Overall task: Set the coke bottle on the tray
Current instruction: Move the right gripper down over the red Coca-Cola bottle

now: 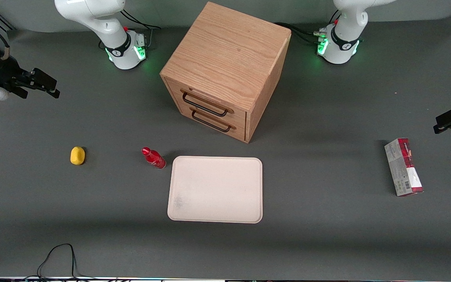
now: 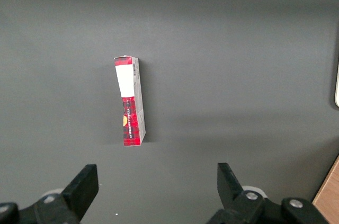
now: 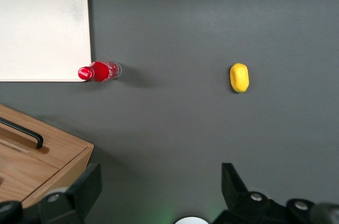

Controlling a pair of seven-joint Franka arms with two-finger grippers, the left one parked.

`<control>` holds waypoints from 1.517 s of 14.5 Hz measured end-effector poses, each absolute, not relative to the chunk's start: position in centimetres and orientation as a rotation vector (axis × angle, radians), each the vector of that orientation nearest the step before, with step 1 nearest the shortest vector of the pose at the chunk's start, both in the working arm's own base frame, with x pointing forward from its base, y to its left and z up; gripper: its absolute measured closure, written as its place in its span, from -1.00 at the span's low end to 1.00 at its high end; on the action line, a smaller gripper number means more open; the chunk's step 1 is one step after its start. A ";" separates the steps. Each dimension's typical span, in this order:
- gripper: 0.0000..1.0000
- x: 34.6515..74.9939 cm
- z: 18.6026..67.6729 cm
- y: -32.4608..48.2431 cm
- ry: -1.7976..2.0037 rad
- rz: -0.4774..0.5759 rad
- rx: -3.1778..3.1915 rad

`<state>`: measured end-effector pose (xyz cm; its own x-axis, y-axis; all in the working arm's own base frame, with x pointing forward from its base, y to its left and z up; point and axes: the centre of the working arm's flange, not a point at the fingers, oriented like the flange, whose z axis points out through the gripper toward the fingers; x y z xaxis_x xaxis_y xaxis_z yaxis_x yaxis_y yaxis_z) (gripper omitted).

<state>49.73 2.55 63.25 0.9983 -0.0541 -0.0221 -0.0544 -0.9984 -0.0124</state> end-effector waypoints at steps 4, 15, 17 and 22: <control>-1.00 50.3 63.2 2.8 0.080 0.033 -3.130; -1.00 62.1 49.3 20.8 -0.034 0.109 -3.108; -1.00 62.7 44.7 21.7 -0.026 0.091 -3.097; -1.00 60.2 34.5 21.5 -0.012 0.054 -3.091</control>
